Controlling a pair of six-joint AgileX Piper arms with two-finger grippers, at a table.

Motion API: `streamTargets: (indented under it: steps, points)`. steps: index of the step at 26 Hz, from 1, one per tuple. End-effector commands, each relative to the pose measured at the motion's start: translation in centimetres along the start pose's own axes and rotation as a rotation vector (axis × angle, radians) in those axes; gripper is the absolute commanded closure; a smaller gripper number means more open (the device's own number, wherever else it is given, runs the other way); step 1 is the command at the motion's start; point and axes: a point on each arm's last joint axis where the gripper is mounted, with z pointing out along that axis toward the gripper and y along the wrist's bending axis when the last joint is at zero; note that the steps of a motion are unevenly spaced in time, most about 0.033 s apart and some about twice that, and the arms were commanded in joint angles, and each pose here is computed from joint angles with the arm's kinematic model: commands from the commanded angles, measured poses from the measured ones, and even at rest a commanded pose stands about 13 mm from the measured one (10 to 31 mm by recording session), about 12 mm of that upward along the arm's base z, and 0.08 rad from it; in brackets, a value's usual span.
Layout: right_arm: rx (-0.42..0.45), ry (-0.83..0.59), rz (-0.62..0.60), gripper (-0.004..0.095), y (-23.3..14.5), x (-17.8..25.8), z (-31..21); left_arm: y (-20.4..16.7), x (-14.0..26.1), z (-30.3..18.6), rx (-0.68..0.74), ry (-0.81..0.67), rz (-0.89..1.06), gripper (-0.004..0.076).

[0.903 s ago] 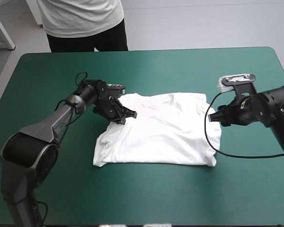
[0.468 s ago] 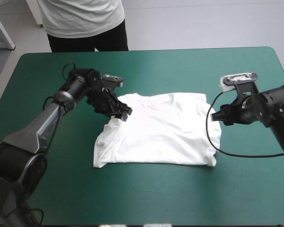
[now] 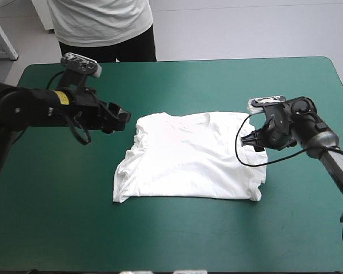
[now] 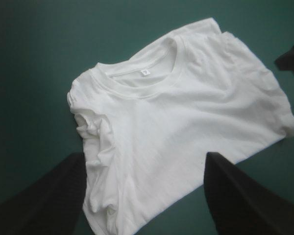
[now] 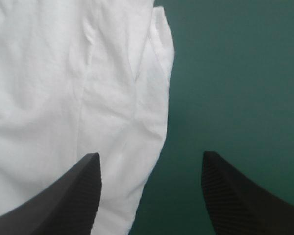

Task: Fold the cloth

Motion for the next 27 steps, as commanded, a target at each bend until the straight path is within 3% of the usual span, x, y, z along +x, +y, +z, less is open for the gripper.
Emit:
streamTargets:
  steps: [1,14,19,24,27]
  points:
    - [0.003,-0.019,0.042,0.0341,-0.8,-1.0,0.5,-1.2,0.7,-4.1,0.02,-0.073,0.012,0.0227]
    - [-0.056,0.108,0.048,0.0361,-0.8,-1.6,6.7,-1.5,1.1,-5.4,0.017,-0.103,-0.002,0.0228]
    - [-0.083,0.202,0.071,0.0594,-0.3,-1.2,9.5,-1.5,1.1,-5.4,0.016,-0.103,-0.005,0.0228]
    - [-0.063,0.212,0.056,0.0928,-0.5,-1.1,9.6,-1.5,1.1,-5.4,0.016,-0.103,-0.009,0.0231]
    - [-0.053,0.142,0.056,0.0921,-0.8,-1.9,7.2,-1.5,1.1,-5.4,0.023,-0.104,-0.01,0.0231]
